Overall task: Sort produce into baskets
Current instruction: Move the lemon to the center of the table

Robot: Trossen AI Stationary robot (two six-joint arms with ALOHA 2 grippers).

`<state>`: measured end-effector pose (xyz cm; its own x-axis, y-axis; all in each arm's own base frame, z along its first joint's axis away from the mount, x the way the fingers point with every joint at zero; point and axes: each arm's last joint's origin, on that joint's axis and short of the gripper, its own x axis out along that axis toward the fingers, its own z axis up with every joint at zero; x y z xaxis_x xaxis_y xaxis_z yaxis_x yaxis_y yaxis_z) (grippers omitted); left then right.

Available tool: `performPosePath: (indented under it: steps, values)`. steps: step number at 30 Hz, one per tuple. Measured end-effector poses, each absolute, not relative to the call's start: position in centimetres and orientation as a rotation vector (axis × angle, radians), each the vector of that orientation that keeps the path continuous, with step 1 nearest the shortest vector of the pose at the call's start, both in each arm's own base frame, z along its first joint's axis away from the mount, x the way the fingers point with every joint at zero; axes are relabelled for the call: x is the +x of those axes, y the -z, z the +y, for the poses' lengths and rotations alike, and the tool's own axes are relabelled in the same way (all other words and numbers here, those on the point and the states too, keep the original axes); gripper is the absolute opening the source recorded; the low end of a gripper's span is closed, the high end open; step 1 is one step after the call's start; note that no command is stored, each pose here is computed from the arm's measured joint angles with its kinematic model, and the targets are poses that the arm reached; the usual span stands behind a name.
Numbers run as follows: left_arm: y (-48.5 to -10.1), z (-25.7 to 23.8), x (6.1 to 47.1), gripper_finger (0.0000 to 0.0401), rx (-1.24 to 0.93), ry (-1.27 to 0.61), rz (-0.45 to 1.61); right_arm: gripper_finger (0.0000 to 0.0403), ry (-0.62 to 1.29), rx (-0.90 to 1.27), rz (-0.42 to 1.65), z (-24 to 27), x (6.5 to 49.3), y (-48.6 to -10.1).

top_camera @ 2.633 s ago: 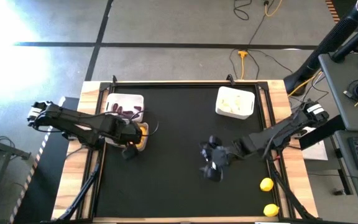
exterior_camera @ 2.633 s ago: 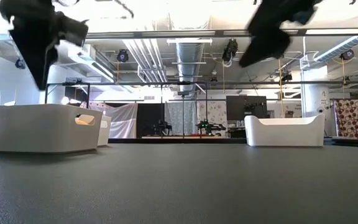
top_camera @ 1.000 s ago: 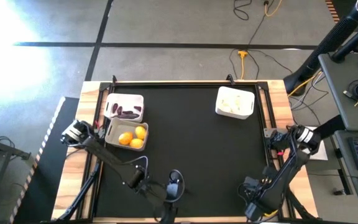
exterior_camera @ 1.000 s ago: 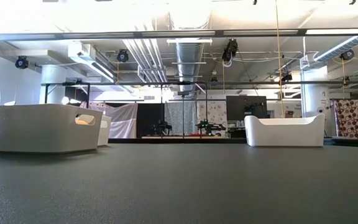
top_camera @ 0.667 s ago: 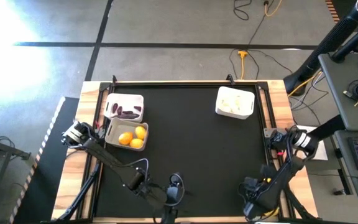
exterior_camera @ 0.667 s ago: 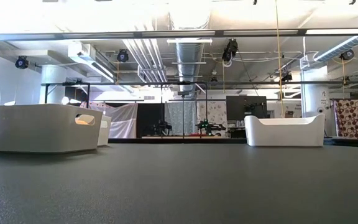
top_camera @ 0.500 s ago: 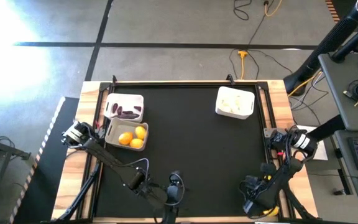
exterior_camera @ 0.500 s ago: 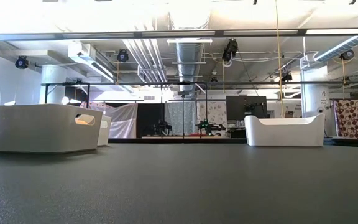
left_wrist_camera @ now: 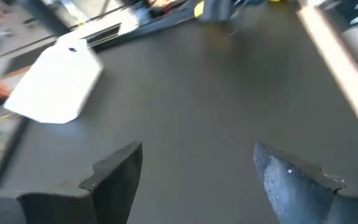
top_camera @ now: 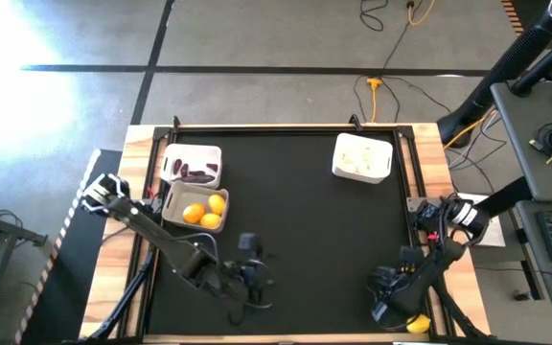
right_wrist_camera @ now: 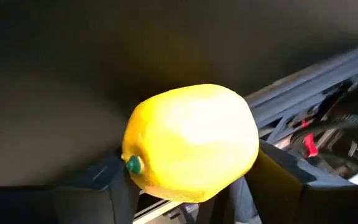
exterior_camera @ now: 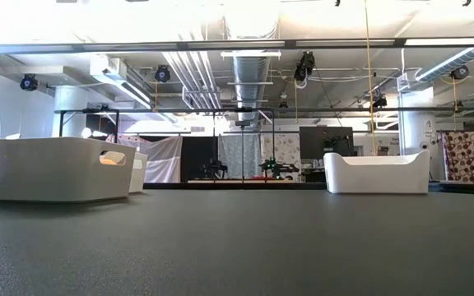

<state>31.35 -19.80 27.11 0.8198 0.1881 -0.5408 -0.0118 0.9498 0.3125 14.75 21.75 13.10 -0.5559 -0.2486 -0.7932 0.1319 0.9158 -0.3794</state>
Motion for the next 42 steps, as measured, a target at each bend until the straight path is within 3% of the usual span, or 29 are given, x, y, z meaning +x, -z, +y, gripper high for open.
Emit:
performPosePath:
  steps: [6, 11, 21, 26, 33, 42]
  values:
    - [-27.9, -17.1, 28.0, 0.0290, 0.400, -0.279, 0.680, 0.0227, 0.435, -0.076, 1.925, 19.5, 19.4, -15.2]
    - [-27.7, -14.1, 24.1, 0.0290, 0.316, -0.424, 0.682, 0.0239, 0.380, -0.090, 1.680, 15.9, 26.2, -18.0]
    - [-22.5, -9.9, 18.1, 0.0290, -0.061, -0.535, 0.560, 0.0236, 0.002, 0.025, 0.895, 9.0, 39.2, -19.7]
    - [-21.6, -9.8, 17.8, 0.0290, -0.181, -0.446, 0.506, 0.0248, -0.087, -0.021, 0.891, 7.8, 40.7, -16.8]
    - [-21.2, -10.0, 18.3, 0.0290, -0.094, -0.430, 0.449, 0.0290, -0.062, 0.017, 0.950, 8.0, 41.4, -14.3]
    - [-20.8, -10.6, 19.4, 0.0290, -0.092, -0.445, 0.437, 0.0354, -0.066, 0.020, 1.008, 9.1, 41.5, -16.7]
